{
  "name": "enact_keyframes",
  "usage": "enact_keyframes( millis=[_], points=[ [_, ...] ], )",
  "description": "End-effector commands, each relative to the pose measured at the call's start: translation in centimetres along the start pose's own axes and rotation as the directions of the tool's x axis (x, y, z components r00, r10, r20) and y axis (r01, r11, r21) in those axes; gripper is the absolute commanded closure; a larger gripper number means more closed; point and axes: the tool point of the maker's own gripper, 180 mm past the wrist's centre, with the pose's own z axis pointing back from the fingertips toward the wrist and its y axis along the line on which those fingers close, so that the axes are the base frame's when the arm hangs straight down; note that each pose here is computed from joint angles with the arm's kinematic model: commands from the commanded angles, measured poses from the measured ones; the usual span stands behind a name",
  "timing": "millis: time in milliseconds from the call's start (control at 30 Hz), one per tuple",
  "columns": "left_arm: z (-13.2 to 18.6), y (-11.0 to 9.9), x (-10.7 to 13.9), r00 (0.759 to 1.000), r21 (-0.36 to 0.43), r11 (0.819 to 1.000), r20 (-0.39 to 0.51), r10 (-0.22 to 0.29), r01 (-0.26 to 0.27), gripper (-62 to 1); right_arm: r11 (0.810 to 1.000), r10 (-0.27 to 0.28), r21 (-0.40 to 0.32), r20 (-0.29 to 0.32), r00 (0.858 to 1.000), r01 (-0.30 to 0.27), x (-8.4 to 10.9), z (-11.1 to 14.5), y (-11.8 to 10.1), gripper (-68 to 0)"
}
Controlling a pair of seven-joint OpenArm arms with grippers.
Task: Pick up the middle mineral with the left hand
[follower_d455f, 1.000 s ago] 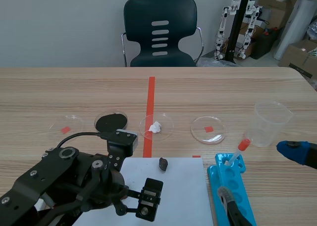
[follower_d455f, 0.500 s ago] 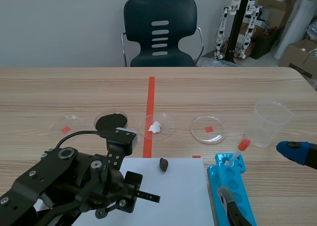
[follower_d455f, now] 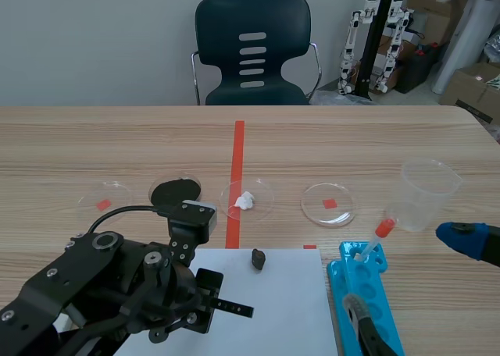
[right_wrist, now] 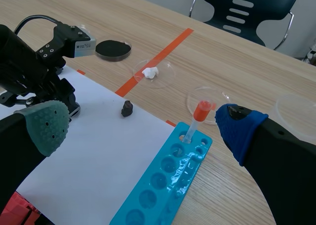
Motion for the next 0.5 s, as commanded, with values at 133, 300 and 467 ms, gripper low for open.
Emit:
enact_keyframes(
  millis=[133, 300, 467],
  points=[
    [1.0, 0.0, 1.8, 0.997, -0.009, 1.000, 0.075, 0.010, -0.009, -8.5, 1.000, 0.008, -0.005, 0.022, 1.000, -0.007, 0.6, -0.1, -0.3, -62.3],
    [3.4, -0.3, 4.4, 0.973, -0.047, 0.999, 0.230, 0.028, -0.018, -8.5, 1.000, 0.008, -0.005, 0.022, 1.000, -0.007, 0.6, -0.1, -0.3, -62.3],
    [6.1, 0.0, 5.9, 0.921, -0.052, 0.999, 0.389, 0.018, 0.002, -8.5, 1.000, 0.008, -0.005, 0.022, 1.000, -0.007, 0.6, -0.1, -0.3, -62.3]
  ],
)
